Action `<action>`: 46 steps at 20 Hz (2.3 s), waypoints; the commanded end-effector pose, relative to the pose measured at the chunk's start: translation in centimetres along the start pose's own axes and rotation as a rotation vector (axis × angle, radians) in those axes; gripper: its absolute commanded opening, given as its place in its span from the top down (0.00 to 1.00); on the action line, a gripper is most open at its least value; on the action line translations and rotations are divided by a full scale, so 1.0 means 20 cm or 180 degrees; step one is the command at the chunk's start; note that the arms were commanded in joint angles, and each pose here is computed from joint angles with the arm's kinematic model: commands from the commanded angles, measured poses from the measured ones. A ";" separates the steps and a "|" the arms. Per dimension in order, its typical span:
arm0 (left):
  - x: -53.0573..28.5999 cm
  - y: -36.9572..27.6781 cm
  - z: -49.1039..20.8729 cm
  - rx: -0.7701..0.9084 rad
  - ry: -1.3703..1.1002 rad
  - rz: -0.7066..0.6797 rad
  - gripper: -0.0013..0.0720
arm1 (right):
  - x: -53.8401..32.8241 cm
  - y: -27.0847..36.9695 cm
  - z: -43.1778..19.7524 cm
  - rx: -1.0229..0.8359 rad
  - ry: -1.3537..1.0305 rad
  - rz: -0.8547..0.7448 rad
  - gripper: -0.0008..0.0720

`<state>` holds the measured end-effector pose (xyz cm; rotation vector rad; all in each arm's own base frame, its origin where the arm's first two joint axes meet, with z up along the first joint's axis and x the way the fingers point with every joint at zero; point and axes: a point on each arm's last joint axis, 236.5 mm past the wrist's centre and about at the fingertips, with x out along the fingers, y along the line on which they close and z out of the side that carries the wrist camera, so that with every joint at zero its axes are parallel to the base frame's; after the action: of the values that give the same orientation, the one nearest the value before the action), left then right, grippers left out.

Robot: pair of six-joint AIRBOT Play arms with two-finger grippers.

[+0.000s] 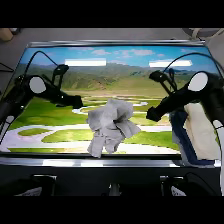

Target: Fold the shirts.

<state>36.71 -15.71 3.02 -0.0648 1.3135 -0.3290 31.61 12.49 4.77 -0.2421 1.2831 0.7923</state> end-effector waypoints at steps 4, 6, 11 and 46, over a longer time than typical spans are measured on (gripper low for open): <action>0.43 -0.04 -0.23 -0.0808 0.0402 -0.0686 0.01 | 0.27 0.12 -0.15 0.0176 0.0119 0.0501 0.05; 0.51 -0.12 -0.20 -0.0909 0.0417 -0.0936 0.01 | 0.29 0.12 -0.16 0.0179 0.0136 0.0515 0.05; 0.64 -0.26 -0.18 -0.1057 0.0455 -0.1247 0.46 | 0.33 0.28 -0.13 0.0098 -0.0045 0.1004 0.02; -1.95 -0.28 0.05 0.1002 -0.3241 -0.0035 0.95 | -1.65 0.53 0.42 -0.1448 -0.2531 -0.1786 0.95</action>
<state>28.38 -12.22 44.45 -0.0287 0.1256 -0.4999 29.66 11.90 42.53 -0.5433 0.1460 0.5391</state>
